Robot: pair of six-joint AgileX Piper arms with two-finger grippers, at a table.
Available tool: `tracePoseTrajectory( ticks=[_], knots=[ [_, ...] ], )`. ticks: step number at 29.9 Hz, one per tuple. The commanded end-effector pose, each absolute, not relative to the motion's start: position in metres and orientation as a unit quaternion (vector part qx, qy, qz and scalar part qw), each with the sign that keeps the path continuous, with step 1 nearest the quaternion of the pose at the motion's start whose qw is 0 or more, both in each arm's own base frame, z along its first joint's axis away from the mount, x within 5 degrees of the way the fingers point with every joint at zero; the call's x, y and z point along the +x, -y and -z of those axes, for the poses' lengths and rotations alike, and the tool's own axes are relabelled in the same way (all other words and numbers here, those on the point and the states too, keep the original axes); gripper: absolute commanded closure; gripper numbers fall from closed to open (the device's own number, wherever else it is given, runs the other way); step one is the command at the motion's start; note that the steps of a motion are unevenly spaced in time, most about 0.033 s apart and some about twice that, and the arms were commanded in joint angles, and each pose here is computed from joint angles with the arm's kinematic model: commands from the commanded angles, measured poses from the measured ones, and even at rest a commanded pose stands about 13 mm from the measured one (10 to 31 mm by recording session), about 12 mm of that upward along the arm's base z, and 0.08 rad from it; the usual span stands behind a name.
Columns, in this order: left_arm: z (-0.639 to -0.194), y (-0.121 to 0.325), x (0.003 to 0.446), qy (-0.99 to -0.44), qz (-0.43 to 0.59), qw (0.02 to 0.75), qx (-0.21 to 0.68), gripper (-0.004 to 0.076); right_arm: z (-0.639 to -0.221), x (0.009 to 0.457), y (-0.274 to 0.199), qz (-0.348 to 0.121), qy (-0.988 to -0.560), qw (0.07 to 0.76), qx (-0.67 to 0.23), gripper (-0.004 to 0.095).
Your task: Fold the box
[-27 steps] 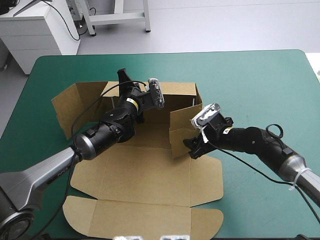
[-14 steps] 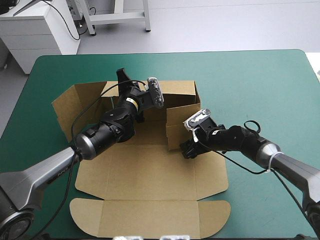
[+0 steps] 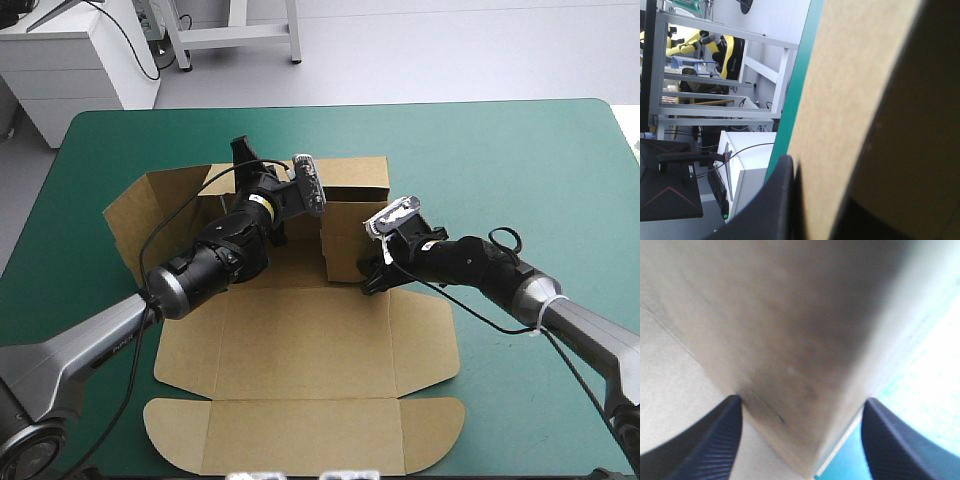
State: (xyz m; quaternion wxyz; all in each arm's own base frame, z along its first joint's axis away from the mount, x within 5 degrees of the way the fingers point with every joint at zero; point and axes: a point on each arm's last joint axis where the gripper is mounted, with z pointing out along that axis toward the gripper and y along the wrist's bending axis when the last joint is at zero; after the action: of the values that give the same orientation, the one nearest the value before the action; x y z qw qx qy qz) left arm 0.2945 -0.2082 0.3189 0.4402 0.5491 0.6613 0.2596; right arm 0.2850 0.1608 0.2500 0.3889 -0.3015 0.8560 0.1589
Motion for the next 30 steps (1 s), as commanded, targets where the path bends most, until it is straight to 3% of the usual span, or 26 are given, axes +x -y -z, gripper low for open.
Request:
tracePoseTrajectory(
  ticks=[1,6,14,19,21,28,30],
  knots=[
    [-0.337,0.214,0.286,-0.669,-0.203,0.485,0.526,0.0707,-0.278,0.290,-0.162,-0.156,-0.834,0.445,-0.288,0.0574],
    [-0.337,0.214,0.286,-0.669,-0.203,0.485,0.526,0.0707,-0.277,0.289,-0.162,-0.156,-0.834,0.443,-0.290,0.0931],
    [-0.337,0.214,0.286,-0.671,-0.201,0.484,0.525,0.0707,-0.275,0.286,-0.163,-0.163,-0.836,0.427,-0.303,0.0922],
    [-0.337,0.215,0.283,-0.687,-0.176,0.484,0.513,0.0675,-0.278,0.290,-0.161,-0.179,-0.849,0.437,-0.236,0.0922],
    [-0.341,0.216,0.278,-0.687,-0.161,0.490,0.512,0.0612,-0.278,0.291,-0.160,-0.177,-0.851,0.440,-0.225,0.0922],
    [-0.368,0.230,0.245,-0.644,-0.124,0.534,0.534,0.0139,-0.279,0.298,-0.139,-0.161,-0.869,0.432,-0.177,0.0922],
    [-0.373,0.234,0.235,-0.633,-0.117,0.542,0.540,0.0099,-0.280,0.298,-0.133,-0.160,-0.872,0.429,-0.172,0.0922]
  ],
)
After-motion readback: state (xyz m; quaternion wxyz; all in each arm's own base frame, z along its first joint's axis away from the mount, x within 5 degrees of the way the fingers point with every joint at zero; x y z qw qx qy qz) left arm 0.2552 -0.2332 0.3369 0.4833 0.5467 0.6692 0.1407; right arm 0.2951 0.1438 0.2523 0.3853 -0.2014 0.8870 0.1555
